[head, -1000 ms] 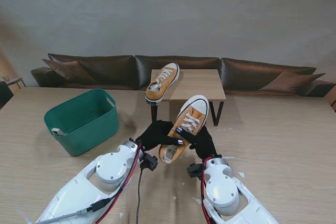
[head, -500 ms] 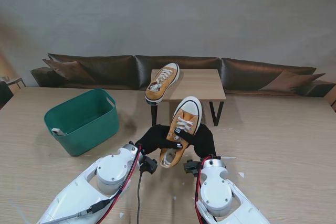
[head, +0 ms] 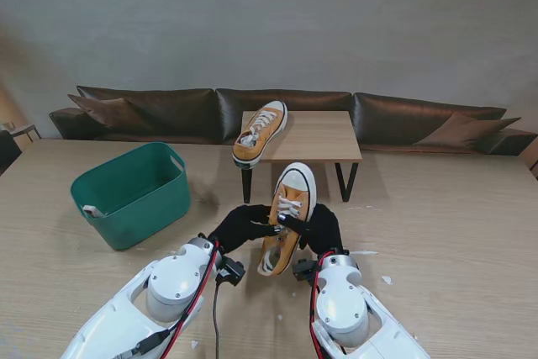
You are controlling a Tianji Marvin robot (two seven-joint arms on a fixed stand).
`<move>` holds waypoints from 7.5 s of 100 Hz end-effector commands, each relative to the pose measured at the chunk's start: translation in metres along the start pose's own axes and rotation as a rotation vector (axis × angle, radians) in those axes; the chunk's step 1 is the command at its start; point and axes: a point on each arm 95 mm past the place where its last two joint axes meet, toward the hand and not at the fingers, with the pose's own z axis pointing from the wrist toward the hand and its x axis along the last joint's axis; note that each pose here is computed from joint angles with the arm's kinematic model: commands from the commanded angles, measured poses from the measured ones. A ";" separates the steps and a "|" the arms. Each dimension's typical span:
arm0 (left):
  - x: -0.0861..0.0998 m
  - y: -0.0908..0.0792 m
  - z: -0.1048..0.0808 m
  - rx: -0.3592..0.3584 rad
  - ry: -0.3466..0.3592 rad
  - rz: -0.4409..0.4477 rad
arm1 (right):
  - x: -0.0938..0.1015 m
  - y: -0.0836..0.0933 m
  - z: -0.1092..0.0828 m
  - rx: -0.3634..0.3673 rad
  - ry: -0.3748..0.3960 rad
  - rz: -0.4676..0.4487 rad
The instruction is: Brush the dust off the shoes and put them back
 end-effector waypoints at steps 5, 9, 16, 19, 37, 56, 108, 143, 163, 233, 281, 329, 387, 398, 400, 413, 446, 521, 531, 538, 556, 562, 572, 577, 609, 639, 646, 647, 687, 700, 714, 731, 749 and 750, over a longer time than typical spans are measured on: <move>0.001 -0.002 -0.010 0.012 0.004 0.029 | 0.006 -0.001 0.003 0.033 -0.019 -0.009; 0.001 -0.005 -0.014 0.028 0.007 0.056 | 0.006 0.001 0.004 0.053 -0.038 -0.027; 0.000 -0.012 -0.020 0.048 0.013 0.116 | 0.006 0.002 0.006 0.083 -0.068 -0.058; 0.000 -0.014 -0.022 0.057 0.016 0.137 | 0.006 0.003 0.006 0.098 -0.084 -0.071; -0.006 -0.024 -0.031 0.086 0.003 0.251 | 0.006 0.004 0.009 0.170 -0.170 -0.166; -0.016 -0.025 -0.033 0.104 -0.029 0.265 | 0.014 0.004 0.011 0.236 -0.249 -0.261; -0.022 -0.024 -0.038 0.139 -0.043 0.245 | 0.005 -0.015 0.018 0.204 -0.295 -0.560; -0.021 -0.023 -0.042 0.152 -0.041 0.235 | 0.001 -0.020 0.029 0.242 -0.355 -0.697; -0.021 -0.022 -0.043 0.149 -0.040 0.230 | 0.002 -0.021 0.037 0.260 -0.392 -0.771; -0.021 -0.027 -0.046 0.126 -0.045 0.238 | 0.011 0.003 0.059 0.404 -0.427 -1.000; -0.023 -0.027 -0.044 0.119 -0.058 0.229 | 0.009 0.006 0.061 0.376 -0.419 -1.029; -0.030 -0.031 -0.041 0.129 -0.067 0.256 | 0.030 0.037 0.035 0.279 -0.257 -0.896; -0.042 -0.037 -0.032 0.133 -0.080 0.340 | 0.019 0.106 -0.020 0.461 0.035 -0.869; -0.043 -0.037 -0.031 0.127 -0.084 0.353 | 0.014 0.113 -0.028 0.486 0.070 -0.888; -0.043 -0.037 -0.031 0.127 -0.084 0.354 | 0.013 0.114 -0.029 0.492 0.076 -0.893; -0.044 -0.037 -0.032 0.130 -0.084 0.357 | 0.009 0.120 -0.036 0.514 0.110 -0.930; -0.045 -0.037 -0.035 0.139 -0.084 0.367 | -0.002 0.122 -0.052 0.566 0.148 -0.949; -0.049 -0.039 -0.043 0.165 -0.108 0.377 | -0.034 0.083 -0.059 0.572 0.124 -1.061; -0.049 -0.039 -0.043 0.165 -0.109 0.378 | -0.039 0.078 -0.058 0.557 0.131 -1.082; -0.049 -0.039 -0.043 0.165 -0.110 0.379 | -0.041 0.075 -0.058 0.549 0.132 -1.090; -0.050 -0.039 -0.043 0.166 -0.113 0.381 | -0.050 0.066 -0.057 0.509 0.145 -1.120; -0.050 -0.039 -0.043 0.167 -0.113 0.382 | -0.053 0.063 -0.058 0.502 0.151 -1.127; -0.050 -0.039 -0.044 0.170 -0.113 0.384 | -0.059 0.059 -0.057 0.492 0.169 -1.155; -0.050 -0.039 -0.044 0.172 -0.114 0.384 | -0.062 0.057 -0.057 0.489 0.169 -1.156; -0.052 -0.038 -0.044 0.176 -0.119 0.383 | -0.075 0.045 -0.054 0.450 0.199 -1.203; -0.056 -0.038 -0.045 0.188 -0.125 0.371 | -0.081 0.033 -0.051 0.380 0.250 -1.279; -0.056 -0.038 -0.046 0.189 -0.125 0.372 | -0.082 0.030 -0.050 0.363 0.273 -1.297; -0.056 -0.038 -0.046 0.190 -0.125 0.372 | -0.082 0.030 -0.050 0.362 0.276 -1.300; -0.057 -0.039 -0.046 0.187 -0.130 0.378 | -0.081 0.032 -0.048 0.311 0.338 -1.292; -0.058 -0.039 -0.046 0.187 -0.129 0.379 | -0.075 0.036 -0.050 0.297 0.367 -1.285; -0.058 -0.040 -0.047 0.192 -0.132 0.382 | -0.065 0.041 -0.052 0.296 0.398 -1.257; -0.059 -0.040 -0.048 0.198 -0.133 0.387 | -0.053 0.044 -0.053 0.281 0.453 -1.239; -0.060 -0.040 -0.048 0.198 -0.140 0.389 | -0.040 0.047 -0.050 0.284 0.516 -1.230; -0.060 -0.040 -0.048 0.199 -0.140 0.389 | -0.039 0.047 -0.049 0.284 0.518 -1.229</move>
